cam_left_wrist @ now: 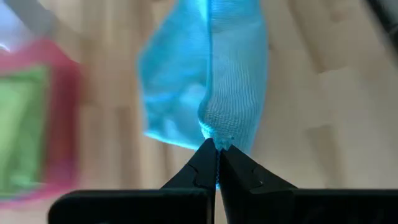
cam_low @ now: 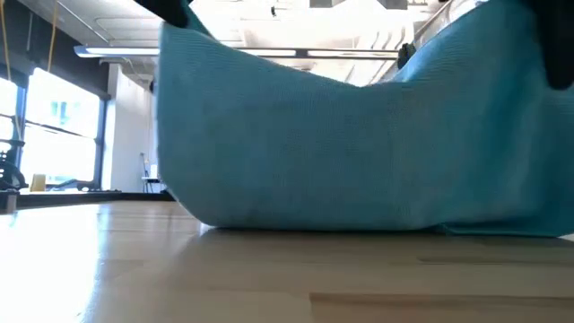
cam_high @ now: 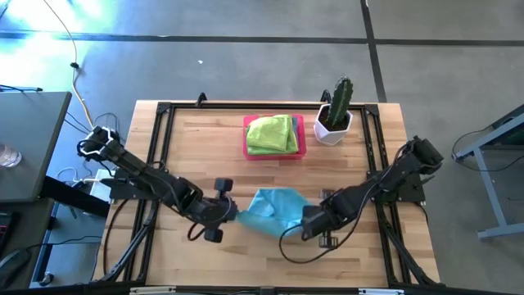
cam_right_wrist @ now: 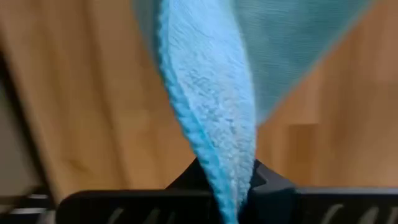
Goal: Fold microfiber towels
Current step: Fold the blue microfiber cloth
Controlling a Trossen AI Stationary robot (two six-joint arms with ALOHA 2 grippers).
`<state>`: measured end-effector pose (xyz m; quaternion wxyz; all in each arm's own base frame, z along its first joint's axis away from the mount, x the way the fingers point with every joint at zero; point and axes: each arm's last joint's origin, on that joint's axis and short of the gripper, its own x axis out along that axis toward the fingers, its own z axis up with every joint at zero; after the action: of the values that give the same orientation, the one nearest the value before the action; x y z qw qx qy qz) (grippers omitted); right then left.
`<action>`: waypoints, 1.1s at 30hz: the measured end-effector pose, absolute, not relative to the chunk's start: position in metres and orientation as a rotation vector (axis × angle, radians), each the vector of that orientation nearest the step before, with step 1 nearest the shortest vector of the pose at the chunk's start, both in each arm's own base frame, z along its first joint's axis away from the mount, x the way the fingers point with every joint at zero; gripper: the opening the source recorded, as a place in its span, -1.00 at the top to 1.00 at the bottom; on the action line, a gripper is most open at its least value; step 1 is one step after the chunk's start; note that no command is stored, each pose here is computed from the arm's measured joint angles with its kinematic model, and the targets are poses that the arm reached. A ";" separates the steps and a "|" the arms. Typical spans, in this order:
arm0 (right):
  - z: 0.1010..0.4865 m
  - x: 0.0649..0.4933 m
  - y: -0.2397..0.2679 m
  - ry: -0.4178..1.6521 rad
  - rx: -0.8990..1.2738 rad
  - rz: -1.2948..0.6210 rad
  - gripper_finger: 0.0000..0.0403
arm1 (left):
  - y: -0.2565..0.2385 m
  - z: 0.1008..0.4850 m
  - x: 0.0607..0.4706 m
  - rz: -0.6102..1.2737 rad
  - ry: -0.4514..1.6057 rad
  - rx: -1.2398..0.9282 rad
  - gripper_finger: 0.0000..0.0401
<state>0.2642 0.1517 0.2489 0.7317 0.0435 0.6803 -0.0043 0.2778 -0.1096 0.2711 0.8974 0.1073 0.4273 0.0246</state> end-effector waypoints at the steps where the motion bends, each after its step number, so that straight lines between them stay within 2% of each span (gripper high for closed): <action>1: 0.249 0.262 0.150 1.503 0.052 -0.012 1.00 | -0.109 0.273 0.278 0.061 0.885 0.278 1.00; 6: 0.257 0.255 0.142 1.487 -0.109 0.004 1.00 | -0.105 0.286 0.278 0.058 0.890 0.461 1.00; 10: 0.273 0.254 0.134 1.377 -0.255 -0.048 1.00 | -0.097 0.305 0.282 0.081 0.883 0.449 1.00; 15: 0.313 0.254 0.127 1.210 -0.413 -0.160 1.00 | -0.076 0.338 0.285 0.186 0.873 0.450 1.00; 20: 0.349 0.250 0.114 1.180 -0.539 -0.185 1.00 | -0.048 0.371 0.284 0.278 0.882 0.411 1.00; 29: 0.384 0.254 0.066 1.182 -0.574 -0.359 1.00 | 0.006 0.416 0.277 0.526 0.841 0.426 1.00; 33: 0.380 0.260 0.052 1.192 -0.394 -0.402 1.00 | 0.014 0.413 0.272 0.485 0.880 0.266 1.00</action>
<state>0.2599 0.0523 0.3804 0.7906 -0.1831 0.5537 -0.1867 0.2718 0.0143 0.4130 0.8679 0.1273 0.4205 0.2317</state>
